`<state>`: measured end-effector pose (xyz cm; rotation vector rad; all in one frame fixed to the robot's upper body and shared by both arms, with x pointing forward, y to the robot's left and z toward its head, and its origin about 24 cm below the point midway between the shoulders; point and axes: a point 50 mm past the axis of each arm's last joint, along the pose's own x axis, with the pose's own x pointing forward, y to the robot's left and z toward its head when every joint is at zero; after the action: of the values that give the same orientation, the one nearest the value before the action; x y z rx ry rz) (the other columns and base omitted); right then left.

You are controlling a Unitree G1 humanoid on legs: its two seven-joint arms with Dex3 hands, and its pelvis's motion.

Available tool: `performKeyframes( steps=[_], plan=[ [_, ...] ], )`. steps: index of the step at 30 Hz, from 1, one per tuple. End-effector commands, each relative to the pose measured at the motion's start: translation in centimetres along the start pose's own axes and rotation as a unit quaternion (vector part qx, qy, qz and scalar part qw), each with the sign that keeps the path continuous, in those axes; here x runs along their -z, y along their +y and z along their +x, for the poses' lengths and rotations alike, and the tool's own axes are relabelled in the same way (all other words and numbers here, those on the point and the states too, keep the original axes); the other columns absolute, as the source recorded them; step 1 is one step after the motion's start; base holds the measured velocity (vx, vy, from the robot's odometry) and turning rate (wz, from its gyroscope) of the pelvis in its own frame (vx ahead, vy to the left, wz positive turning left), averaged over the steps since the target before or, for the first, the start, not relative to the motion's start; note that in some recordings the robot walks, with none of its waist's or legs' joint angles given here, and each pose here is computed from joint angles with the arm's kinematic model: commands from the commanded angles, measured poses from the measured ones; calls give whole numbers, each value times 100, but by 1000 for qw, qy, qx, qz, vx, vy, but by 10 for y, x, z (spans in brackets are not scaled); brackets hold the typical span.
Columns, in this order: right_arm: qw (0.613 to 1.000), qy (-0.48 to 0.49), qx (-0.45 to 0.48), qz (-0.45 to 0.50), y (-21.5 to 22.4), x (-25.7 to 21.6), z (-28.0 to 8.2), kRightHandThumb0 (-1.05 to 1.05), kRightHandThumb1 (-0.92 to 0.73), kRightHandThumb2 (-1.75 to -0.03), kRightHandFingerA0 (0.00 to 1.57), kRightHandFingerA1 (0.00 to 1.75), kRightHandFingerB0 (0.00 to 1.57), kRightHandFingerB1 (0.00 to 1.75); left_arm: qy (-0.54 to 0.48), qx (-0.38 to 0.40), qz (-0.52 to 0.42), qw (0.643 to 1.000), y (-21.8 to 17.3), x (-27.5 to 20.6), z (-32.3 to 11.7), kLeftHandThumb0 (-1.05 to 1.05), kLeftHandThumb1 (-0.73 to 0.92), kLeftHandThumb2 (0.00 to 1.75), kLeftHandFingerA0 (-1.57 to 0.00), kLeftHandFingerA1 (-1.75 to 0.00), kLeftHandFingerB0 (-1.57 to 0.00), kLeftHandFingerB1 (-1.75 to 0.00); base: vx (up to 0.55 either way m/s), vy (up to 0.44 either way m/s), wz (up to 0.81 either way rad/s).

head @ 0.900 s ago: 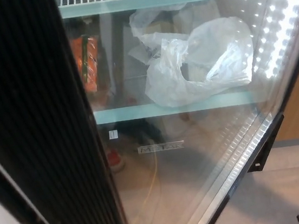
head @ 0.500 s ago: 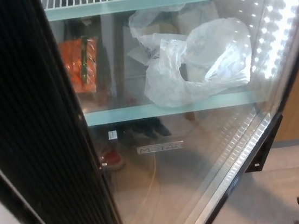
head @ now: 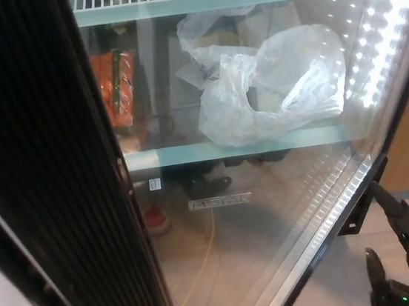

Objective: The robot stands in front of a refrigerator with an opened door and closes the door by swing its right hand at the door

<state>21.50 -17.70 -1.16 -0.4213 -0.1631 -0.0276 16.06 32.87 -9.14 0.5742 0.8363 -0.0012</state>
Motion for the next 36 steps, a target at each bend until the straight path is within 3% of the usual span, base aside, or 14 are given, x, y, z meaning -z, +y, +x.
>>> performKeyframes(
  steps=[1,4,15,16,17,20,21,22,23,31,32,33,34,36],
  plan=[
    [880,-469,73,-23,-5,-166,-30,-76,-68,-110,1,25,0,26,-4,-5,27,1000,12,7,-6,-57,92,76,-27,-36,-18,-33,0,0,0],
    [850,-521,63,-36,2,-188,-26,-88,-78,-113,1,13,1,15,0,-11,21,1000,12,9,-6,-55,92,77,-28,-37,-18,-33,0,0,0],
    [837,-543,35,-51,21,-200,-24,-87,-78,-114,0,12,0,15,10,-11,19,1000,14,15,-9,-56,92,75,-28,-36,-18,-33,0,0,0],
    [835,-547,22,-55,26,-206,-23,-83,-90,-66,0,21,3,23,12,-8,17,1000,13,17,-10,-63,84,92,-22,-42,-17,-41,0,0,0],
    [833,-550,18,-59,31,-209,-20,-84,-74,-92,2,17,6,22,14,-6,16,1000,13,18,-10,-57,92,75,-27,-36,-18,-32,0,0,0],
    [831,-553,5,-67,37,-210,-13,-82,-92,-68,0,21,7,24,18,-6,14,1000,12,19,-10,-57,92,74,-28,-36,-19,-33,0,0,0],
    [832,-550,-4,-70,41,-209,-10,-85,-76,-110,0,13,10,24,20,-7,15,1000,12,19,-10,-64,83,92,-21,-41,-17,-40,0,0,0],
    [835,-546,-12,-74,44,-208,-8,-85,-76,-110,0,13,10,24,23,-8,17,1000,12,20,-10,-64,83,92,-21,-41,-17,-40,0,0,0],
    [835,-545,-16,-76,47,-208,-6,-84,-76,-108,0,14,12,26,24,-7,14,1000,12,21,-10,-60,92,74,-25,-35,-16,-32,0,0,0],
    [839,-532,-47,-108,66,-209,22,-79,-72,-106,0,19,15,30,27,-7,18,999,10,23,-11,-57,92,74,-26,-35,-17,-32,0,0,0],
    [840,-528,-50,-115,69,-210,30,-81,-74,-107,3,21,11,30,26,-6,17,999,10,22,-11,-63,84,92,-21,-41,-17,-40,0,0,0],
    [841,-524,-53,-123,72,-211,38,-81,-74,-107,3,21,11,30,24,-5,16,1000,10,22,-11,-63,84,92,-21,-41,-17,-40,0,0,0],
    [843,-517,-58,-137,76,-212,46,-83,-78,-109,6,18,8,25,24,-4,15,1000,9,22,-11,-58,92,75,-25,-35,-16,-31,0,0,0],
    [845,-508,-64,-156,79,-213,56,-83,-78,-109,6,18,8,25,25,-3,13,1000,9,22,-11,-58,92,75,-25,-35,-16,-31,0,0,0]
  ],
)
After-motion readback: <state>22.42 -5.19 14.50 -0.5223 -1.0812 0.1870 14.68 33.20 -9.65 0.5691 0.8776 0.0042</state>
